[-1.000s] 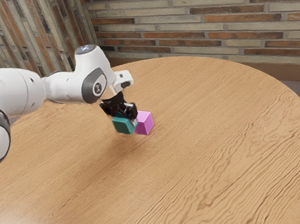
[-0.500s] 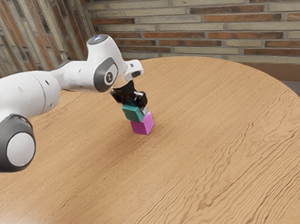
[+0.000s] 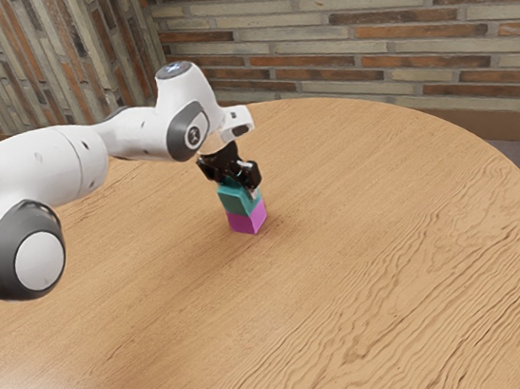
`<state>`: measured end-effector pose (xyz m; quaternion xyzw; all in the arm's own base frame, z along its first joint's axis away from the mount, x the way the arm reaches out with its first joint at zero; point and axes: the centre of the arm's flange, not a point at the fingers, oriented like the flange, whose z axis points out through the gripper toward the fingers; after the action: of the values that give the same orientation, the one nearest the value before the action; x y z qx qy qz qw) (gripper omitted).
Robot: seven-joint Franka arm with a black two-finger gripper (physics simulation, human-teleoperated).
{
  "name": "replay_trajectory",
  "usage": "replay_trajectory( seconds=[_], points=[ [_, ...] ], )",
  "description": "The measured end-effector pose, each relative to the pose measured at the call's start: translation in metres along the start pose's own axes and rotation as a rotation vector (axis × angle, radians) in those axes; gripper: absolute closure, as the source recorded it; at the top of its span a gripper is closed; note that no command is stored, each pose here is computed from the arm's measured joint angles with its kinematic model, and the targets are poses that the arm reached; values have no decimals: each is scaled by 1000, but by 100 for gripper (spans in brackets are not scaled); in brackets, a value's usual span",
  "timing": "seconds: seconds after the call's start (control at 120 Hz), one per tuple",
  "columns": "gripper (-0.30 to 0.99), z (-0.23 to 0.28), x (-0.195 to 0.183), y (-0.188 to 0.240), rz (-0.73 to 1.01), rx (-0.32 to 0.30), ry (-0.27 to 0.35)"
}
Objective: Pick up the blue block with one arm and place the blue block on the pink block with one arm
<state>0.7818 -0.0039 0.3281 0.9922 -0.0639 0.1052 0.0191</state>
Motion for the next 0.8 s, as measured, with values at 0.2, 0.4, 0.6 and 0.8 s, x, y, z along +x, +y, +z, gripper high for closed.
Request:
replay_trajectory(
  seconds=[0.2,0.4,0.6,0.8],
  points=[
    [12,-2,-2,-3,-8,-16,-1],
    [5,-21,0,-4,-6,-12,19],
    [2,-73,5,8,17,-1,72],
    [1,-312,-86,14,-6,93,192]
  ],
)
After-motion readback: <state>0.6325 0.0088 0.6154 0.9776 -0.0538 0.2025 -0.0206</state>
